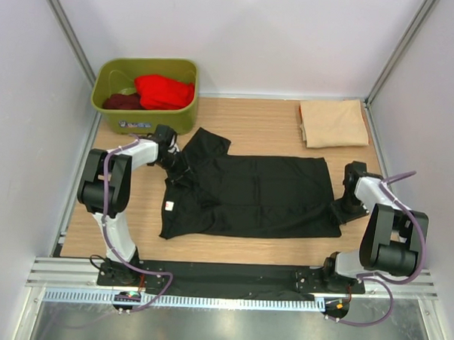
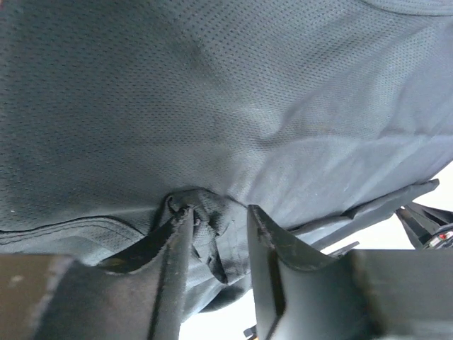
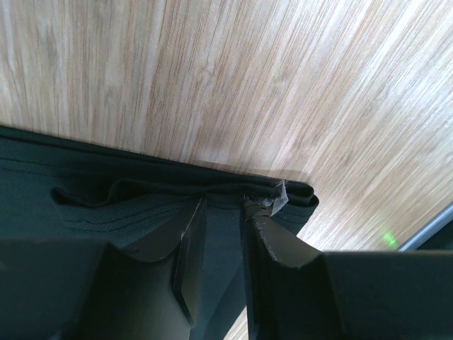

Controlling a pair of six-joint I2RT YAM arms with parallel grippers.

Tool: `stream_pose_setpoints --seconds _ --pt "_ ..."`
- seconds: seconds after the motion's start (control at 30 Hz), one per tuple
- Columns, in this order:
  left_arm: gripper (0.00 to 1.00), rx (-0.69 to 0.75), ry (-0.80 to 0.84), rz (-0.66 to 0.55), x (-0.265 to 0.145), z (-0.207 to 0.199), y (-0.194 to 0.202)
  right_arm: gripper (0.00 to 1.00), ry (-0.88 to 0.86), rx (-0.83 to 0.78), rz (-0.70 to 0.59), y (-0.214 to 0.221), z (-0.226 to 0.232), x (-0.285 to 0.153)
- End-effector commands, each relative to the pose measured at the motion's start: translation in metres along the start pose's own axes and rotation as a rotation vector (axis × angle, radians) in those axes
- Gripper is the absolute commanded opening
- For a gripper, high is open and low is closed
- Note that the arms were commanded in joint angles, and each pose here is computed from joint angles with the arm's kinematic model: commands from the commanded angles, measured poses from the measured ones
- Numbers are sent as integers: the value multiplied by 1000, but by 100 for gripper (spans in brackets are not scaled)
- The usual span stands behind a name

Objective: Fold and stack the t-shirts
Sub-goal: Fold the tshirt

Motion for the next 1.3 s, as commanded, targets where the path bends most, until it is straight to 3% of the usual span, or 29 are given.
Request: stream_pose_setpoints --seconds 0.0,0.27,0.47,0.77,1.03,1.27 --pt "37 16 -66 -25 14 17 -5 33 44 -22 -65 -4 -15 11" --pt "34 50 -216 -58 -9 24 -16 34 -4 -26 -76 -5 -12 2" --pt "19 50 -325 -14 2 45 -15 34 29 -27 -82 -2 -22 7" --pt "20 46 -384 19 14 65 -7 36 75 46 -141 -1 -47 2" --pt "23 47 -371 16 13 62 -8 40 -43 171 -191 -3 -47 -13" --pt "27 33 -299 -2 4 42 -11 41 -117 4 -216 -30 -8 -41"
Point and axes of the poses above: each gripper's point midway between its finger pads, its own x axis out along the fingers, its own z axis along the line the jaws close on, y = z × x, the point moved 3 cm from there along -x, back along the fingers, and after that the axes turned 2 degrees about x, right-handed, at the moved point
